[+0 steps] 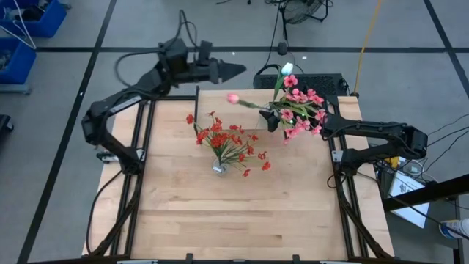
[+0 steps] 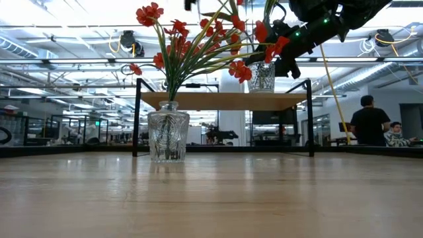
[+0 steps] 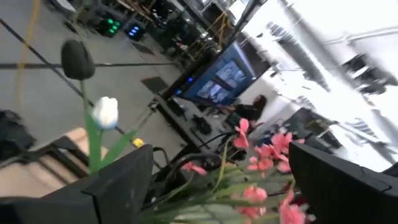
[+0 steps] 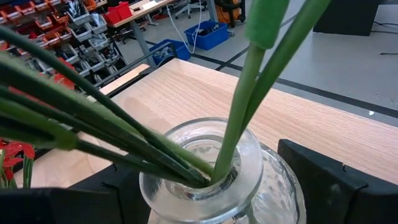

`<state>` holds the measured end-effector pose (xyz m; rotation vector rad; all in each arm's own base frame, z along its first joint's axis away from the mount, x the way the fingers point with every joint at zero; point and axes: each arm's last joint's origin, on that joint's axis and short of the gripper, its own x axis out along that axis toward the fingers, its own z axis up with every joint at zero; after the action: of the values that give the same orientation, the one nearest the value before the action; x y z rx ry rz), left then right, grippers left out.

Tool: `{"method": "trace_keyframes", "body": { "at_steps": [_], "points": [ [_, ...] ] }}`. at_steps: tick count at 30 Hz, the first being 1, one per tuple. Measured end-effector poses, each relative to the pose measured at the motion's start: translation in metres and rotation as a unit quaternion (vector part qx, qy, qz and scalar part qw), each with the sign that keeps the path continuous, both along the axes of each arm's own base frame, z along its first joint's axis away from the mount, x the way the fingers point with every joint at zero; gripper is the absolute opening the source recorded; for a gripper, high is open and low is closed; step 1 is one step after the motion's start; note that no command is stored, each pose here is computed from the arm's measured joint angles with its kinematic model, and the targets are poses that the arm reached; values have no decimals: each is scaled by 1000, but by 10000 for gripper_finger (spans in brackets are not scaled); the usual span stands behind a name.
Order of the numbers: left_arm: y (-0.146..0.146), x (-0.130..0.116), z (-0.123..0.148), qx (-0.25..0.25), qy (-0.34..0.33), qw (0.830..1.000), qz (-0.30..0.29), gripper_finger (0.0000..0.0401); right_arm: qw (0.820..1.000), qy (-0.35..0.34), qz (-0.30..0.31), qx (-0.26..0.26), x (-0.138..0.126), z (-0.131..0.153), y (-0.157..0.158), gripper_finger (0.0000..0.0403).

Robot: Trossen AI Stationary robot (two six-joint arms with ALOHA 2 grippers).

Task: Pick and place flowers into a vace then onto a shelf
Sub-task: Adjust the pink tulip in the transparent vase on the shelf, then adjust the transparent vase on the shelf

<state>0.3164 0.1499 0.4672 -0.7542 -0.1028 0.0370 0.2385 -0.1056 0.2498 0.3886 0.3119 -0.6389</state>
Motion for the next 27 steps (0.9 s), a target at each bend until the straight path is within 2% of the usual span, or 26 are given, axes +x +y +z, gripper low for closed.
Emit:
{"method": "trace_keyframes", "body": {
  "at_steps": [4, 10, 15, 19, 27],
  "points": [
    [-25, -20, 12, 29, 34, 999, 17, 380, 1000, 0, 0, -1, 0, 0, 0, 288],
    [-72, -33, 6, 50, 133, 989, 28, 367, 1000, -1, 0, -2, 0, 0, 0, 289],
    [-111, -33, -12, 74, 246, 963, 77, 354, 1000, 0, 0, -1, 0, 0, 0, 306],
    [-136, -35, -22, 77, 296, 946, 108, 351, 1000, -5, 1, -1, 0, 1, 0, 329],
    [-177, -34, -48, 59, 315, 928, 189, 351, 1000, -16, 6, -21, 2, 4, -1, 353]
  ]
}}
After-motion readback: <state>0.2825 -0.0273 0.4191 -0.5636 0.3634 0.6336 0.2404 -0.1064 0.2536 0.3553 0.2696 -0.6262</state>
